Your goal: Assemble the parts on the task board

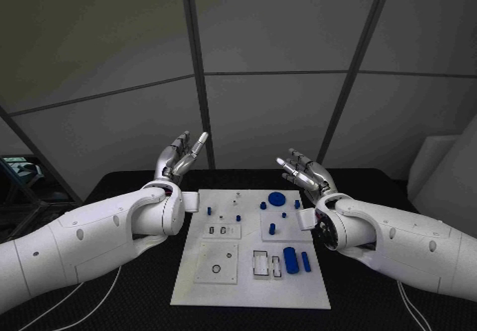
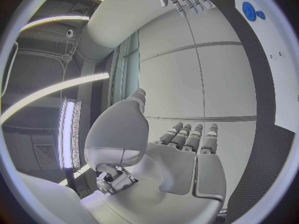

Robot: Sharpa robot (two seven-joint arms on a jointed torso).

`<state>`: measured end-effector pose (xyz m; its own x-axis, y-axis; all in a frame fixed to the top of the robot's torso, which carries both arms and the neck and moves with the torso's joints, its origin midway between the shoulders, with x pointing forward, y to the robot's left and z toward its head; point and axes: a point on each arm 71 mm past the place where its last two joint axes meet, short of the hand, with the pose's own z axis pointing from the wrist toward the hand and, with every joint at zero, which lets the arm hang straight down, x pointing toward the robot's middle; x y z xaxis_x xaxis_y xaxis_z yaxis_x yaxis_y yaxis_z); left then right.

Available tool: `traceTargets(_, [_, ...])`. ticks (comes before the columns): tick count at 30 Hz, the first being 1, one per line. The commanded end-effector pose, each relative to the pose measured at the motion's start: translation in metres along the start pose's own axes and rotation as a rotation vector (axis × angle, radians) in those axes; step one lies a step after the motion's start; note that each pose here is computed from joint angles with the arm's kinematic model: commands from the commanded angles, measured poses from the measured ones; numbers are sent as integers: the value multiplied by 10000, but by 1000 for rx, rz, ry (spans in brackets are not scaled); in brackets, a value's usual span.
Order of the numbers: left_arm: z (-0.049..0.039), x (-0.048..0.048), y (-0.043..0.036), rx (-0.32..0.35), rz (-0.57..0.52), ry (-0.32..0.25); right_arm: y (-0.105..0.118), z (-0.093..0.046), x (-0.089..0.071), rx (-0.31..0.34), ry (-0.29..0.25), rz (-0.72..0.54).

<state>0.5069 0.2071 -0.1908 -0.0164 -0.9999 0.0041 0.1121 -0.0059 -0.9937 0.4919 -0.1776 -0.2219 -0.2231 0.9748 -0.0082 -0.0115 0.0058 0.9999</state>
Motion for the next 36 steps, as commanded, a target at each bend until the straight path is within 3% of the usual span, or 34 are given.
traceTargets(1, [4,36,-42,47,3,44,-6,31,127,17,197,-58])
traceTargets(7, [4,36,-42,47,3,44,-9,55,145,22,233,-73])
traceTargets(8, [4,-111,-25,27,1,55,119,35,-37,-191,186,-413])
traceTargets(15, [-90,-112,-71,17,-30,116,257,49,-136,-291,203,-634])
traceTargets(20, [-162,-68,-113,17,-48,167,399,92,-227,-322,218,-763])
traceTargets(26, [-269,-68,-177,13,-62,212,532,176,-296,-301,256,-928])
traceTargets(36, [-477,-76,-302,5,-84,265,694,241,-192,-266,293,-1223])
